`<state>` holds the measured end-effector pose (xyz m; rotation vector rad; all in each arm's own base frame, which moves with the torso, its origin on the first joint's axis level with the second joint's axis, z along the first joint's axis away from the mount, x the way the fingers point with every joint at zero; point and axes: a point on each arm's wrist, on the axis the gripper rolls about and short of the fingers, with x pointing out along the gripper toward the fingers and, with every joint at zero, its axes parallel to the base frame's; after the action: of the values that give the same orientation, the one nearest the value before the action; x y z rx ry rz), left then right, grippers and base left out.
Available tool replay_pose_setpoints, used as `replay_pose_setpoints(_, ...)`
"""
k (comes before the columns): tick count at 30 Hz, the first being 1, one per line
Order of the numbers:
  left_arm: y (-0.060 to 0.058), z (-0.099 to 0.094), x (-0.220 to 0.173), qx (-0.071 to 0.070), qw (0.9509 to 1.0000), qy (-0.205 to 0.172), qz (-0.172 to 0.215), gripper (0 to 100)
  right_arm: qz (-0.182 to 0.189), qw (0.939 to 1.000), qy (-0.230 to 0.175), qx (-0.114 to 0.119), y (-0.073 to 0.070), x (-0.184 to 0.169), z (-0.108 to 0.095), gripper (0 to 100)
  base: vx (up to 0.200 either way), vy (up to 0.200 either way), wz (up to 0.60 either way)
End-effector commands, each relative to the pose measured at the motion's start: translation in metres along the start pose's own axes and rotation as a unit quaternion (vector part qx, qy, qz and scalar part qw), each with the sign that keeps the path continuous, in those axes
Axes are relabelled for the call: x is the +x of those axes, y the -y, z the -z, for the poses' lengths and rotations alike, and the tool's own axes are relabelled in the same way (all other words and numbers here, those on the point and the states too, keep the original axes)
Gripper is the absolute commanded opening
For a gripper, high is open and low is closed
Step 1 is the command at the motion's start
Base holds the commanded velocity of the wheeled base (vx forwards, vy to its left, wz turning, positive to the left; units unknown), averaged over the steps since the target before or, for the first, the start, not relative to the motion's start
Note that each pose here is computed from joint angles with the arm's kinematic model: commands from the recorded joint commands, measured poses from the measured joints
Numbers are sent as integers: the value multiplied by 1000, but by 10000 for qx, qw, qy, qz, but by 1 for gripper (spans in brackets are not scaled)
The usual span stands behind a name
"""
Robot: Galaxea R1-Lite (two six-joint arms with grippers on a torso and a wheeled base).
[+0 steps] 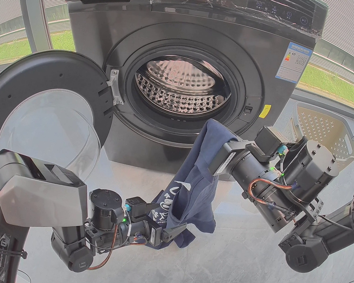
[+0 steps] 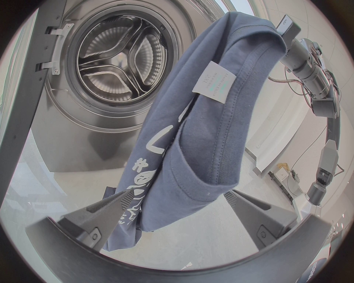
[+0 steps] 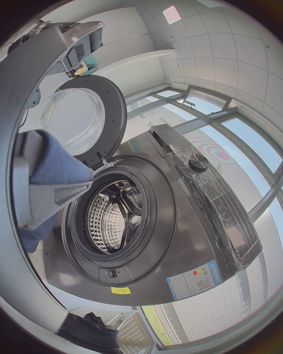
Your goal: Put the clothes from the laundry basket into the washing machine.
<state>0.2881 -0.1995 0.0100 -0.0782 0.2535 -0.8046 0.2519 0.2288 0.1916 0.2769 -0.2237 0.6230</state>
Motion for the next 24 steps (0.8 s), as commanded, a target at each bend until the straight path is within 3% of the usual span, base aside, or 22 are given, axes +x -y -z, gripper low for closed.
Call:
replay_pose_setpoints(1,5,1,2,12,10000,2,88,100,8,10000,-23,1,0,0,2,0,0,0,0)
replay_pose_setpoints(5,11,3,7,41,9998,-6,178,100,1,10000,-24,3,0,0,2,0,0,0,0)
replay_pose_setpoints(9,7,9,15,42,9999,-4,109,100,0,10000,-17,4,0,0,2,0,0,0,0)
replay_pose_setpoints(10,5,10,16,40,10000,8,80,0,0,10000,-17,4,0,0,1,0,0,0,0)
replay_pose_setpoints(23,2,0,18,53,9998,190,35,0,9,10000,-30,0,0,-2,1,0,0,0,0)
replay_pose_setpoints(24,0,-8,13,56,9995,296,-13,0,39,10000,-32,-10,2,-2,1,0,0,0,0)
